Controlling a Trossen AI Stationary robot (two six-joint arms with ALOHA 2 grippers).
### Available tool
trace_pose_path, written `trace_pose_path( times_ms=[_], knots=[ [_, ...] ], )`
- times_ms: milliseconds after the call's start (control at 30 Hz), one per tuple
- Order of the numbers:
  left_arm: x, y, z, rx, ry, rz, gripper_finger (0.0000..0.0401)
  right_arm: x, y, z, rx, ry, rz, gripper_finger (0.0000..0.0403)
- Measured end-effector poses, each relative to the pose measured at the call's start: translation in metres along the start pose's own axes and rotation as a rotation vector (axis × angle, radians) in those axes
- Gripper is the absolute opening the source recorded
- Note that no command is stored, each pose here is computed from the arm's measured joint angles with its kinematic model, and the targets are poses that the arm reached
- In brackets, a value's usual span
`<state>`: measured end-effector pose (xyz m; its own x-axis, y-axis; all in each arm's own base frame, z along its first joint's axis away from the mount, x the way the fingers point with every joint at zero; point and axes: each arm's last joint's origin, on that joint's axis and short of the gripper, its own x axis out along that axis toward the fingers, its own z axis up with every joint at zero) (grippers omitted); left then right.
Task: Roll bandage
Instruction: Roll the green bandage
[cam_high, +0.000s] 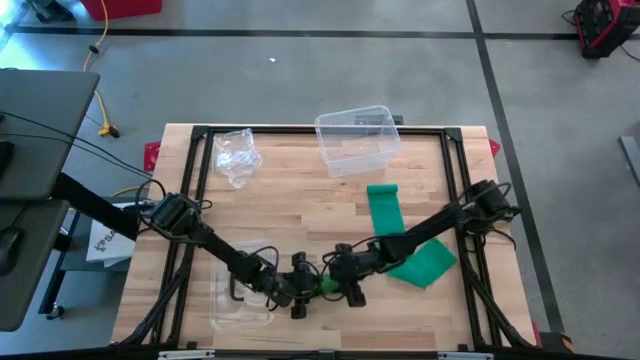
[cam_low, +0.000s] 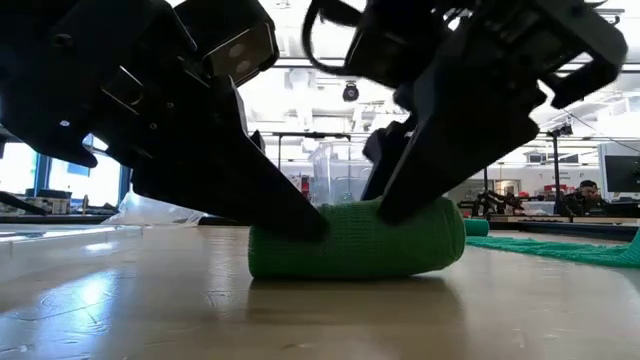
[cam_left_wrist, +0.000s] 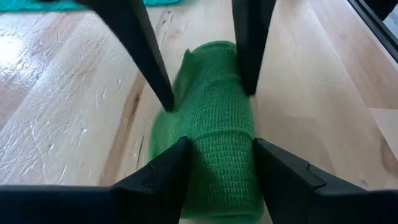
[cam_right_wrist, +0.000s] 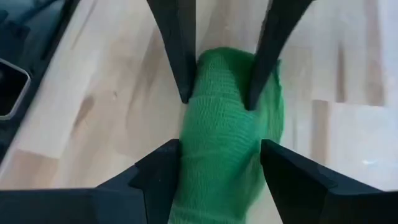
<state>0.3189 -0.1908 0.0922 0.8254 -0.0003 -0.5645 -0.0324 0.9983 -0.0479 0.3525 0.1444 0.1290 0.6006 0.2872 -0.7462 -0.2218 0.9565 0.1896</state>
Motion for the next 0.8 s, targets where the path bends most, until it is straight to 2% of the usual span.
trace_pose_path(
  times_ms=[200, 333, 467, 600, 700, 800],
  knots=[
    [-0.001, -0.009, 0.006, 0.078, 0.008, 0.04, 0.017, 0.018, 0.001, -0.012, 0.026, 0.058, 0.059, 0.0215],
    [-0.001, -0.015, 0.015, 0.124, 0.053, 0.095, 0.017, 0.021, 0.008, -0.017, -0.025, 0.05, -0.008, 0.0189],
    [0.001, -0.013, 0.019, 0.051, 0.068, 0.067, 0.017, 0.021, 0.018, -0.02, -0.139, 0.031, -0.104, 0.0125],
    [0.005, -0.006, 0.022, -0.061, 0.097, 0.014, 0.017, 0.021, 0.03, -0.024, -0.322, 0.017, -0.213, 0.0067],
    [0.008, -0.002, 0.023, -0.108, 0.112, -0.017, 0.017, 0.02, 0.043, -0.03, -0.477, 0.015, -0.324, 0.0052],
    [0.009, -0.001, 0.026, -0.114, 0.104, -0.045, 0.017, 0.019, 0.052, -0.035, -0.596, 0.026, -0.41, 0.0059]
  ],
)
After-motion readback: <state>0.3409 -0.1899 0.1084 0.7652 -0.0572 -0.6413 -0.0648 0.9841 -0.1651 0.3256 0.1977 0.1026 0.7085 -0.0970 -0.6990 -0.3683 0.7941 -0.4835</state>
